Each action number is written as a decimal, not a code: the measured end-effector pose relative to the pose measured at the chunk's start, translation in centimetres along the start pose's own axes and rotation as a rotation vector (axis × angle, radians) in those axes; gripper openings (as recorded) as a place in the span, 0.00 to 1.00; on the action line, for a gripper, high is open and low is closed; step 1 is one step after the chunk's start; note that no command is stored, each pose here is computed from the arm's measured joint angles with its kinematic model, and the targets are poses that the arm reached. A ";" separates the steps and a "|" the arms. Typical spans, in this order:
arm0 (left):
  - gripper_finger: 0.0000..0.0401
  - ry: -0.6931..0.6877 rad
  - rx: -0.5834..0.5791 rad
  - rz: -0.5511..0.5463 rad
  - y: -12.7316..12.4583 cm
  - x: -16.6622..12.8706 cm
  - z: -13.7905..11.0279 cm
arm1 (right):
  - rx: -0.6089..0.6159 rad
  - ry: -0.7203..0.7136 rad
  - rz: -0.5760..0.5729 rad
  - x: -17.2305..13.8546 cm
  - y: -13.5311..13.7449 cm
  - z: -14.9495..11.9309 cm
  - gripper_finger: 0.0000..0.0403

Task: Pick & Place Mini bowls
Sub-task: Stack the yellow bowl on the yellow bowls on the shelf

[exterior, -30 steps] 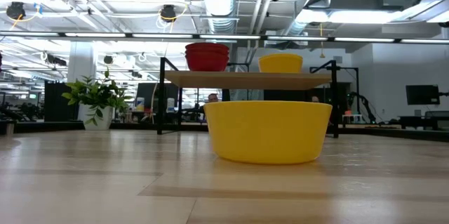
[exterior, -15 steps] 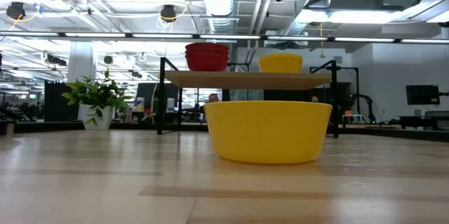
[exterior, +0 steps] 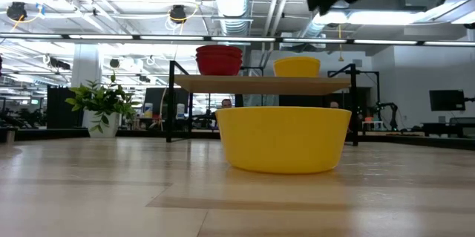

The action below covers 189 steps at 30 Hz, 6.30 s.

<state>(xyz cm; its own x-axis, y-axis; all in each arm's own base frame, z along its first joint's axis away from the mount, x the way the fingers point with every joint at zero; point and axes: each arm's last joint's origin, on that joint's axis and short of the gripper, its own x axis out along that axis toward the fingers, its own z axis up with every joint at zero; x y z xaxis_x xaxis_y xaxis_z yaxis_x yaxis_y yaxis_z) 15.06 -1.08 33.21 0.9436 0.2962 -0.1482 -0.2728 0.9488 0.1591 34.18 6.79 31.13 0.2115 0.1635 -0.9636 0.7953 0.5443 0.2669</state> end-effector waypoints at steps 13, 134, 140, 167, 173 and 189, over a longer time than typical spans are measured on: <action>0.53 0.000 0.000 0.000 0.0 0.0 0.0 | 0.059 0.037 -0.001 3.7 0.5 -2.8 0.21; 0.53 0.003 -0.017 -0.001 0.0 0.0 0.0 | 0.193 0.006 -0.103 14.0 0.5 -2.6 0.01; 0.53 0.004 -0.016 0.000 0.0 0.0 0.0 | 0.214 0.010 -0.133 14.0 0.2 -2.6 0.00; 0.53 0.004 -0.013 0.000 0.0 0.0 0.0 | 0.124 0.015 0.036 5.2 -1.2 -3.1 0.00; 0.53 0.003 -0.017 0.000 0.0 0.0 0.0 | 0.132 -0.014 0.108 2.4 -2.2 -2.3 0.00; 0.53 0.002 -0.018 0.000 0.0 0.0 0.0 | 0.255 -0.069 0.146 -5.9 -8.4 -1.9 0.00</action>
<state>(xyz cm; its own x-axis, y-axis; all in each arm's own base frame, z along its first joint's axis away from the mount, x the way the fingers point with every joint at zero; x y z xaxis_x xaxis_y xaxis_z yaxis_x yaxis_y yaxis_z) 15.06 -1.08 33.19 0.9432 0.2963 -0.1504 -0.2760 0.9506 0.1419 25.10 2.83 34.62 0.3653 0.1635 -0.9164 0.8687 0.2939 0.3987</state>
